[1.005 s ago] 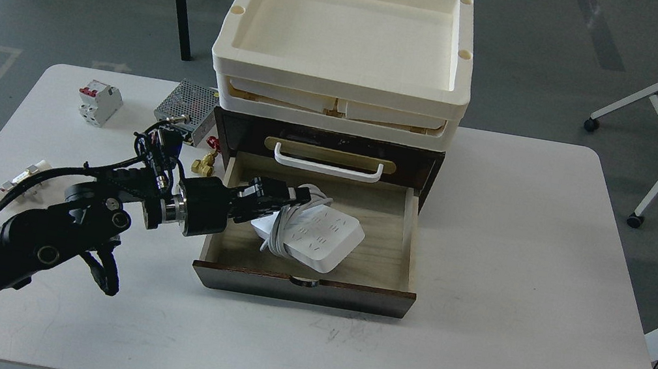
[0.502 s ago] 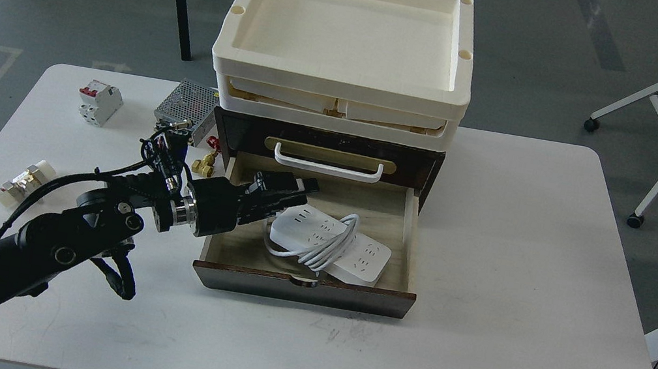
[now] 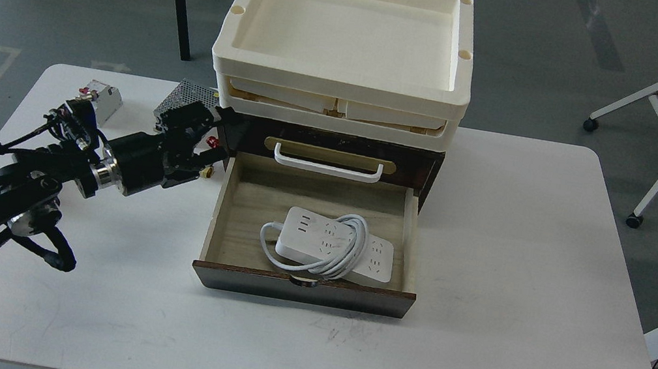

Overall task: Put charging cable into cabinet
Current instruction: 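Withdraw the left gripper from the drawer toward the table edge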

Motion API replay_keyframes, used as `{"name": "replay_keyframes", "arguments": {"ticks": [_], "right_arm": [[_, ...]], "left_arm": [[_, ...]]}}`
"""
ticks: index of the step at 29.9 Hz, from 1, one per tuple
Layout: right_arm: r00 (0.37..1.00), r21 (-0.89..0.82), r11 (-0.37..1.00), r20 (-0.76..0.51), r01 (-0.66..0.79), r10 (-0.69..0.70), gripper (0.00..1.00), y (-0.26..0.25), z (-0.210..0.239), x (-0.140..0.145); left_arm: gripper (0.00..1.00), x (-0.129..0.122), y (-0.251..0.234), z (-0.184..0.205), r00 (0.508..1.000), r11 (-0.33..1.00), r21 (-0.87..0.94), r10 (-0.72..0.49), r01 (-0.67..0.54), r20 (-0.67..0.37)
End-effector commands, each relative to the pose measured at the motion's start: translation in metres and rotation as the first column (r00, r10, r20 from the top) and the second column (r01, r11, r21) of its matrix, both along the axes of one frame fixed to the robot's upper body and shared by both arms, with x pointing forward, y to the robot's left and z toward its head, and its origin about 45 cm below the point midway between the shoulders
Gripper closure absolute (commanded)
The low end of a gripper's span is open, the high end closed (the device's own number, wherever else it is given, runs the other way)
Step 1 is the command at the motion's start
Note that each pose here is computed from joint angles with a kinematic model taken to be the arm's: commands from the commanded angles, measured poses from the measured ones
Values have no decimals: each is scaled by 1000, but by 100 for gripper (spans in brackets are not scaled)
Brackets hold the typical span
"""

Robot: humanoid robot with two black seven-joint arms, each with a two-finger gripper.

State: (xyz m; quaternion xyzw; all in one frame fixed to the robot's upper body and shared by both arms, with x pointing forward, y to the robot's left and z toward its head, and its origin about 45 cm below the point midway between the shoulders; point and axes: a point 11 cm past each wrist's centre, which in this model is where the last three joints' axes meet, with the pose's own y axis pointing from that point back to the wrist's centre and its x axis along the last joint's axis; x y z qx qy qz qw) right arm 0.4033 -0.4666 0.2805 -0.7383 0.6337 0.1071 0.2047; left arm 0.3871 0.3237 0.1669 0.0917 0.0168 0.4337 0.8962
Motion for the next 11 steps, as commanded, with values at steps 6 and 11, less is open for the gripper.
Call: {"name": "replay_keyframes", "arguments": {"ticks": [6, 11], "right_arm": [[998, 73, 997, 67, -1, -4, 0, 10, 13, 9], [997, 82, 997, 81, -3, -3, 0, 11, 17, 10]], "left_arm": [[1, 37, 112, 84, 884, 822, -404, 463, -401, 66], [1, 53, 114, 117, 866, 789, -480, 488, -385, 107]]}}
